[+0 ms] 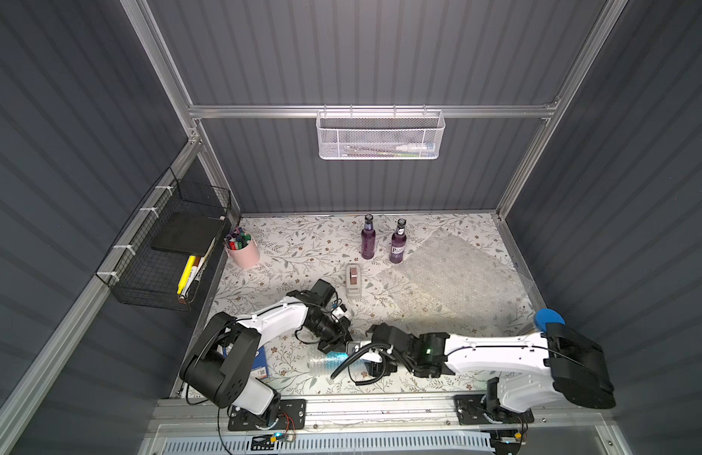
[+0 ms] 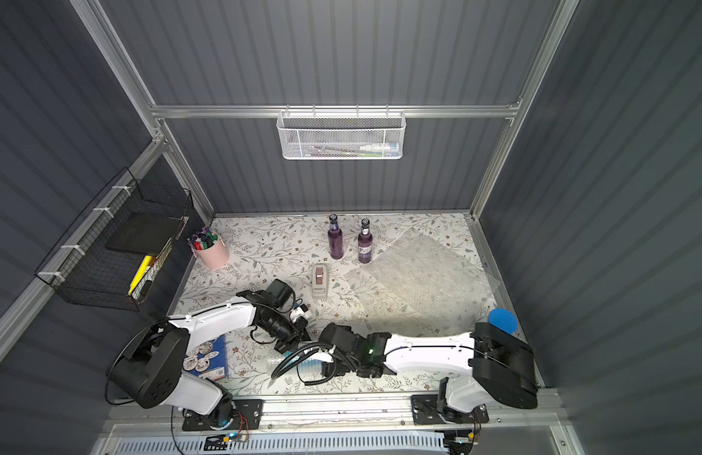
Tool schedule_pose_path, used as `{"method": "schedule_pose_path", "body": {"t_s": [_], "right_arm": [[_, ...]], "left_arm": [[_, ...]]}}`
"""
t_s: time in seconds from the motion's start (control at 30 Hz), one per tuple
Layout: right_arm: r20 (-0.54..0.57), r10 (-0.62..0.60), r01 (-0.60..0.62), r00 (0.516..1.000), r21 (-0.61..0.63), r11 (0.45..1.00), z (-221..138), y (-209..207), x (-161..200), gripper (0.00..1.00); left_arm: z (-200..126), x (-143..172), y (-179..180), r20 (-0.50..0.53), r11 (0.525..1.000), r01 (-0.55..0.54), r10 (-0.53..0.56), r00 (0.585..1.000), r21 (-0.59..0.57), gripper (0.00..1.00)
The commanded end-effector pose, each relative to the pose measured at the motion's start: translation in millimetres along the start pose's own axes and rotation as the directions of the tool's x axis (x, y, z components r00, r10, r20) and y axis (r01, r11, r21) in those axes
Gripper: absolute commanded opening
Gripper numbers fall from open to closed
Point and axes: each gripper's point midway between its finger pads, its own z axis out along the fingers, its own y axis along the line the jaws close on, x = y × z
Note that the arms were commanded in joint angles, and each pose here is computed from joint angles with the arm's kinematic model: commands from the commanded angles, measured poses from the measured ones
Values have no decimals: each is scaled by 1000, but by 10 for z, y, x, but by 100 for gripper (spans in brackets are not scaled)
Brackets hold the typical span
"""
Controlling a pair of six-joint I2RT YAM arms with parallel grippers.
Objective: Wrap wine bottles in bubble wrap
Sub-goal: Stick the tape on the bubble wrap.
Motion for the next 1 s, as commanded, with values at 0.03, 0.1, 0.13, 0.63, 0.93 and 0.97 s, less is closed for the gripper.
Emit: {"method": "schedule_pose_path", "body": {"t_s": [0.03, 0.1, 0.13, 0.63, 0.93, 0.97], "right_arm": [[164, 274, -259, 948, -106, 960, -234, -200, -172, 85], [209, 404, -379, 891, -148, 913, -319, -350, -205, 82], [220, 447, -417, 867, -172, 893, -335, -391, -222, 79], [91, 681, -526, 727, -564, 637, -57, -207, -346, 49], [-45, 728, -599, 684, -603, 526, 237, -196, -309, 23], [-62, 735, -613, 675, -601, 513, 267, -198, -284, 22]], "left_arm": [[81, 99, 418, -23, 985, 79, -83, 996, -152, 0], [79, 102, 422, -20, 985, 78, -82, 996, -153, 0], [81, 106, 427, -20, 985, 79, -83, 996, -153, 0], [76, 127, 478, -12, 982, 81, -84, 996, -170, 0], [70, 117, 481, -4, 982, 78, -80, 997, -173, 0], [68, 118, 484, -2, 981, 79, -81, 997, -175, 0]]}}
